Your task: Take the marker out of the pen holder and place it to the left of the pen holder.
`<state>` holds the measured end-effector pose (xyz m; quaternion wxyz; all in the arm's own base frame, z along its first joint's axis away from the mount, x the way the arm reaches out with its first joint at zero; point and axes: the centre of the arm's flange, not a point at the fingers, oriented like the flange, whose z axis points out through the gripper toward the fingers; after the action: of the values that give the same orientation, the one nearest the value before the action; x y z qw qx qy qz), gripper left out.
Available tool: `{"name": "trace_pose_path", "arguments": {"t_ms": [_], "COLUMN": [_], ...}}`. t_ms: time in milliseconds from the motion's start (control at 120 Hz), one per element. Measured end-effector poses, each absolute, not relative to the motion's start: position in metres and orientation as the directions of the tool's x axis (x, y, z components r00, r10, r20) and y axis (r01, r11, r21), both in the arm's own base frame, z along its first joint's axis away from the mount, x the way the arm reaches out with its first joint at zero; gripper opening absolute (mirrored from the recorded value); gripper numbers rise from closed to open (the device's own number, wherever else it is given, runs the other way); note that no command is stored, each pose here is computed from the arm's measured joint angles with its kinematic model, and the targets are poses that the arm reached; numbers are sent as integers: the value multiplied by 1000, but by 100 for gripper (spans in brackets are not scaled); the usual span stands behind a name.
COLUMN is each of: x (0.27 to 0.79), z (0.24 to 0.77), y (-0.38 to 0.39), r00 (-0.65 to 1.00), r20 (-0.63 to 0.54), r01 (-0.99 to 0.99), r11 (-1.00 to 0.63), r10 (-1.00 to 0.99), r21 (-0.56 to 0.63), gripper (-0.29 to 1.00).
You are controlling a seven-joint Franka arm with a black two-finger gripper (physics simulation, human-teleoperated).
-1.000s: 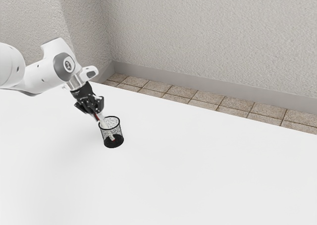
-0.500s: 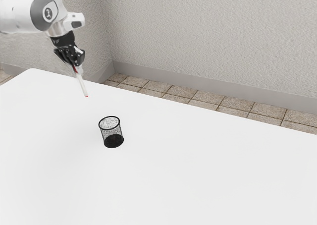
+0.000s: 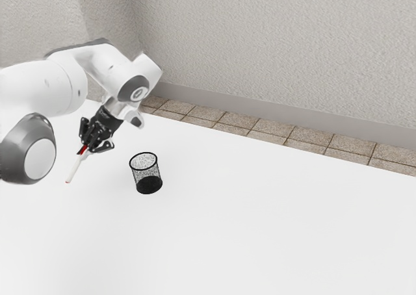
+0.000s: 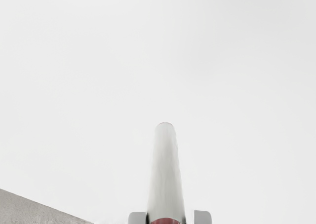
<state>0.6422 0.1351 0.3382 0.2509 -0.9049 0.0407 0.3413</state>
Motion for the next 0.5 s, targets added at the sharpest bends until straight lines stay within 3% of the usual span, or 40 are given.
{"name": "trace_pose_path", "arguments": {"t_ms": [217, 383, 500], "x": [640, 639, 639], "z": [308, 306, 308], "y": [136, 132, 130], "r00": [732, 731, 733], "r20": [-670, -670, -667], "r01": [-227, -209, -201], "r11": [-883, -891, -894], "r10": [123, 131, 134], "r21": [-411, -403, -400], "gripper": [-6, 30, 47]}}
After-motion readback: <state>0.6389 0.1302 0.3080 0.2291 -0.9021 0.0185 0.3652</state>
